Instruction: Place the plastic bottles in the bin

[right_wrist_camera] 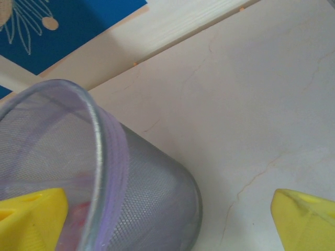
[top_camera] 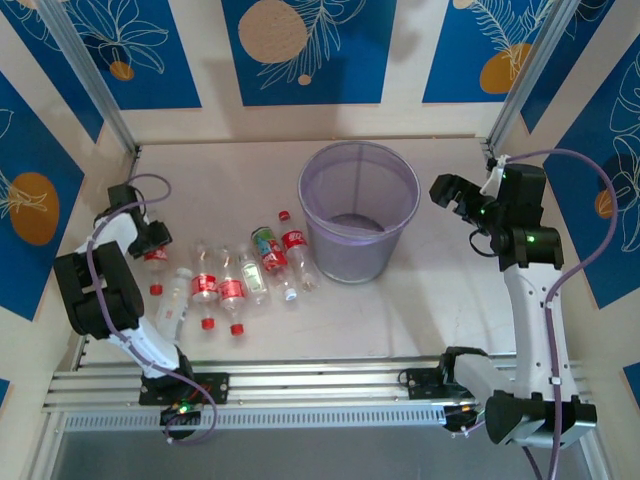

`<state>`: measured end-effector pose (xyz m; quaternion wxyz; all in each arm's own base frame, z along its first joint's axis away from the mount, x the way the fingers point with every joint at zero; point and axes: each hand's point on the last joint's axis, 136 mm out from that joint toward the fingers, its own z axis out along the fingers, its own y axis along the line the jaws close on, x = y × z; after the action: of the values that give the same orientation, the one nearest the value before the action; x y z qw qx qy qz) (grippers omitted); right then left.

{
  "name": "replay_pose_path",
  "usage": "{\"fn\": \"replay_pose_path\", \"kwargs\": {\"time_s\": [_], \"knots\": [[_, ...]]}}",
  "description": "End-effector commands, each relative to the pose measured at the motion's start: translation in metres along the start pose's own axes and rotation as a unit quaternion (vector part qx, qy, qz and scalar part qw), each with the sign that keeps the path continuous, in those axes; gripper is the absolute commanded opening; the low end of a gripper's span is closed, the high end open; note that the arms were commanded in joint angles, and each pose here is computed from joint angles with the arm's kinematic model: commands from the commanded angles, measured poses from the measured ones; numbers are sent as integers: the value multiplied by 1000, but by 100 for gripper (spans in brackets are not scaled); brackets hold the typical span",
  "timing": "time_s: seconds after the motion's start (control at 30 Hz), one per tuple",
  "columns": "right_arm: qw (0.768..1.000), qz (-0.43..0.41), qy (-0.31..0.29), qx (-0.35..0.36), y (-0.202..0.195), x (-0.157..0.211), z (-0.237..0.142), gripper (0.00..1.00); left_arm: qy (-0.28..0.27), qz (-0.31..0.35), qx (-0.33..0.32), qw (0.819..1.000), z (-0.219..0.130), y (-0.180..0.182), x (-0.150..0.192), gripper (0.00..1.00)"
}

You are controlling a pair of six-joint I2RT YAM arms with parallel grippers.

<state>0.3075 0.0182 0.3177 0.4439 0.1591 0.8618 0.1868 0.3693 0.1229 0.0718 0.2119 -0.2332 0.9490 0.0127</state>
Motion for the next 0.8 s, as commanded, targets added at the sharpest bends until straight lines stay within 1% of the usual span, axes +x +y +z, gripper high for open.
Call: {"fn": "replay_pose_path", "kwargs": {"time_s": [0.0, 0.07, 0.13, 0.23, 0.3, 0.4, 0.5, 0.6, 0.77], "knots": [[999, -22, -15, -28, 23, -11, -18, 99, -64, 11, 38, 997, -52, -27, -39, 50], [998, -30, -24, -42, 35, -16, -25, 98, -91, 25, 62, 994, -77, -47, -50, 48], [997, -39, -29, -60, 49, -22, -30, 97, -110, 42, 114, 987, -103, -82, -53, 47], [992, -65, -32, -108, 82, -27, -38, 95, -138, 91, 199, 966, -152, -146, -46, 47], [985, -87, -29, -147, 111, -29, -42, 94, -147, 116, 266, 946, -185, -185, -32, 46], [968, -117, -15, -221, 161, -25, -49, 92, -158, 140, 333, 919, -222, -223, -9, 42], [945, -144, 12, -294, 213, -11, -52, 92, -154, 181, 381, 893, -251, -253, 20, 41], [921, -168, 48, -348, 258, 10, -45, 92, -158, 214, 419, 868, -276, -273, 43, 40], [888, -173, 109, -413, 314, 41, -27, 92, -158, 247, 464, 836, -296, -297, 66, 40]]}}
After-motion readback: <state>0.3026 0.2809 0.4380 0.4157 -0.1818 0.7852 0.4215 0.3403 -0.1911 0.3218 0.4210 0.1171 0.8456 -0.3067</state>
